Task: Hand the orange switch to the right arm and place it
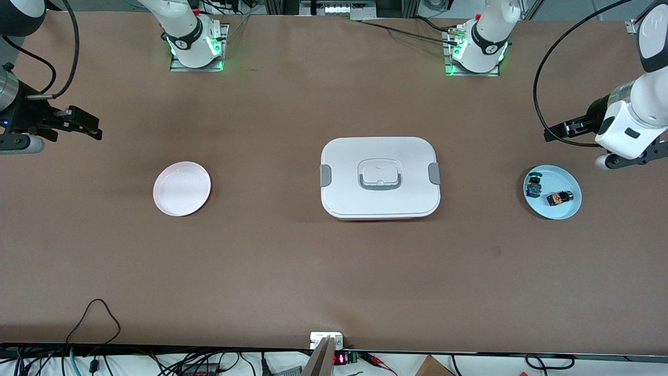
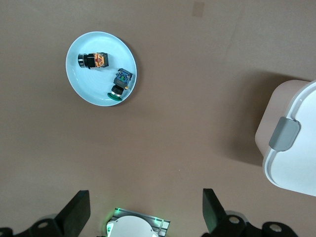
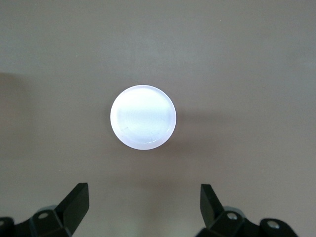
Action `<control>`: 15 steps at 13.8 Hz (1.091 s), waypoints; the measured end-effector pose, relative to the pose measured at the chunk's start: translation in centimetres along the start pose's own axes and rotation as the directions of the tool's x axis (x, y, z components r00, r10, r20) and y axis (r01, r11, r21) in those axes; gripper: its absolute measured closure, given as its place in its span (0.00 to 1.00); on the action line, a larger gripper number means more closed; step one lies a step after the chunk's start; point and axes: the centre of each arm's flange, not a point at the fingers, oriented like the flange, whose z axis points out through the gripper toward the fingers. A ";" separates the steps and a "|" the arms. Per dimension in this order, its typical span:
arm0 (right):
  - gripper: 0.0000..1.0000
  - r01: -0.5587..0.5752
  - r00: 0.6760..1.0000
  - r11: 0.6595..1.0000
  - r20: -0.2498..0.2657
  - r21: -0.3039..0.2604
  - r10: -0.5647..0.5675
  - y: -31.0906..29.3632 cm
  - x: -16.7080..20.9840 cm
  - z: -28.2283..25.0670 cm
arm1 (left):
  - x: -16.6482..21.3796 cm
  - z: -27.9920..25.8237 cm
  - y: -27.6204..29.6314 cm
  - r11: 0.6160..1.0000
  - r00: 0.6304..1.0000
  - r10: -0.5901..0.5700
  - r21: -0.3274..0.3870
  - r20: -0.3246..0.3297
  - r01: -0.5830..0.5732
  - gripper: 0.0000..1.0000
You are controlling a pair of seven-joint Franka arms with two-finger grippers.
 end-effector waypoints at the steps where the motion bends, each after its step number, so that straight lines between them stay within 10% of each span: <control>1: 0.00 0.000 1.000 1.000 0.000 0.000 0.000 0.0 0.0 0.0 | 0.5 0.0 0.1 1.000 1.000 -0.001 0.000 0.001 0.001 0.00; 15: 0.00 -0.004 1.000 1.000 0.006 0.000 0.004 0.2 -0.3 -0.5 | 3.8 5.7 -2.9 0.992 0.994 -0.056 0.115 0.091 0.045 0.02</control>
